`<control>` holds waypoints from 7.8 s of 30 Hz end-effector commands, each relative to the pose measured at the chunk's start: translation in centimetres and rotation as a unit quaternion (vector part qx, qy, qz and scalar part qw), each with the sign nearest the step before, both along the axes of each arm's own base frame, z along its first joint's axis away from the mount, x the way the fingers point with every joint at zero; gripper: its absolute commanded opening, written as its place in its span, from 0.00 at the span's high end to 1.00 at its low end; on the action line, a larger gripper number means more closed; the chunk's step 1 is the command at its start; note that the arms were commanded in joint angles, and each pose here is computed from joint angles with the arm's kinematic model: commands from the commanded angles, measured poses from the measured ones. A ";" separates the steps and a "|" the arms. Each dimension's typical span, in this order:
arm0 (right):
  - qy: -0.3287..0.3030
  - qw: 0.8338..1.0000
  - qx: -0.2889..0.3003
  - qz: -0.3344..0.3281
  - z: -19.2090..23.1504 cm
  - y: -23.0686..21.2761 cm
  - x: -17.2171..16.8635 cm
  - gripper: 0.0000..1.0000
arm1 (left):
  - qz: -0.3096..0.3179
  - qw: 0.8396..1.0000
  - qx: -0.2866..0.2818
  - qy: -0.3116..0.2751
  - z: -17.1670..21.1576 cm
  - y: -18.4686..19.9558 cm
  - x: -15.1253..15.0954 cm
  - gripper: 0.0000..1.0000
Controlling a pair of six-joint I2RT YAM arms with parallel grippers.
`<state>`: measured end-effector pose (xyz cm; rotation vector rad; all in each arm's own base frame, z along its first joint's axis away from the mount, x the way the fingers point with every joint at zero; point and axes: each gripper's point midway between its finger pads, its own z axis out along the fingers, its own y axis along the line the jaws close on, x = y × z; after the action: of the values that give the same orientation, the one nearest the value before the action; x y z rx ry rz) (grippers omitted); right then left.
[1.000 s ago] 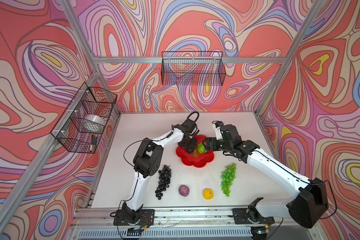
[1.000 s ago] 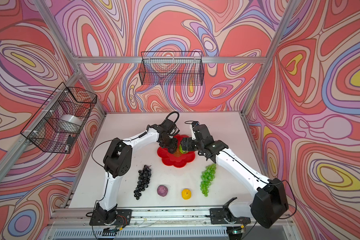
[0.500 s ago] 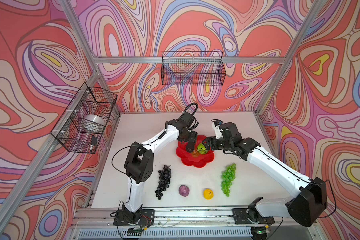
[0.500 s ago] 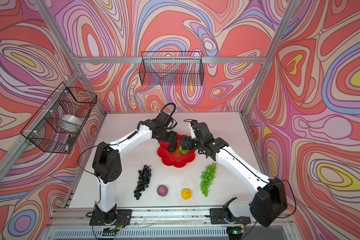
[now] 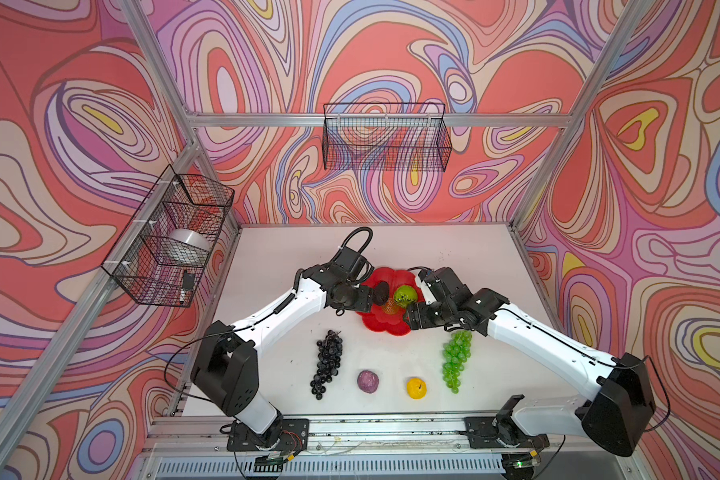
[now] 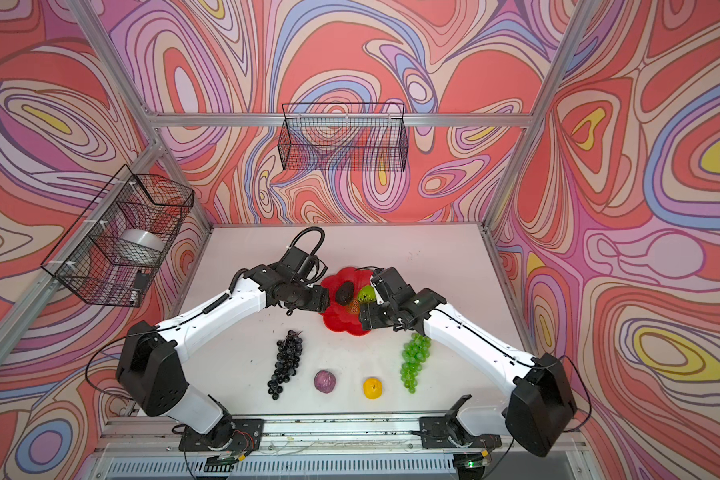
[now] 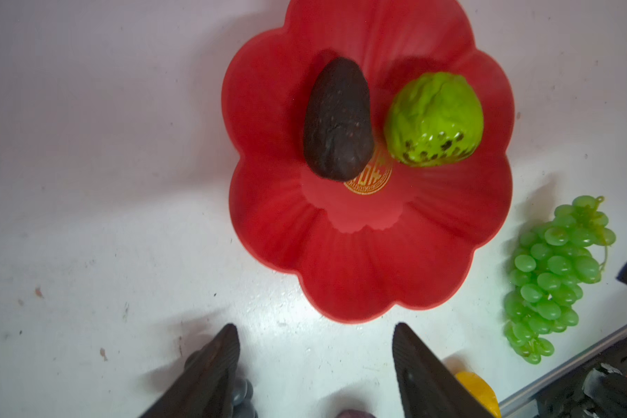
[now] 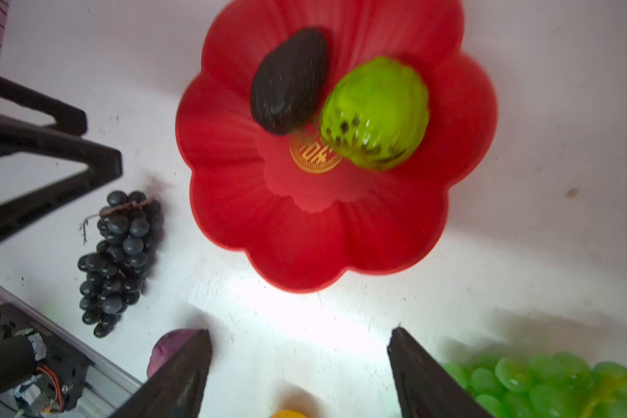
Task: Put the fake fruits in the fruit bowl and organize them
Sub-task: 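Move the right gripper to the yellow pear while the left moves over dark grapes, then grasp the yellow pear with the right gripper and place it in the red bowl, then lower the left gripper onto the purple fruit and grasp it, then carry the purple fruit into the red bowl beside the pear and release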
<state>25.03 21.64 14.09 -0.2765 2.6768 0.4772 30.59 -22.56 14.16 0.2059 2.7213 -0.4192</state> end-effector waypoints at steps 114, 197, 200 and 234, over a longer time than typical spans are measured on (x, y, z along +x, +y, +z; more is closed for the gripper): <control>0.086 0.984 -0.143 0.058 -10.6 1.8 10.7 0.40 | 0.103 0.992 0.050 -0.050 2.2 7.8 -4.5 0.26; -0.135 0.990 0.028 -0.019 1.9 1.9 10.9 0.24 | -0.130 0.958 0.116 0.227 -11.1 -3.2 -18.2 0.40; -0.136 0.990 0.029 -0.022 1.9 1.7 10.7 0.24 | -0.129 0.958 0.109 0.230 -11.2 -3.4 -18.4 0.47; -0.120 0.992 0.010 -0.046 3.6 -2.0 6.4 0.23 | -0.066 0.997 0.001 0.042 -2.7 -7.8 0.0 0.56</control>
<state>31.85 20.23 17.74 -0.2154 2.4296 0.4179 29.07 -29.90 11.78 0.3703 2.8285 -0.4961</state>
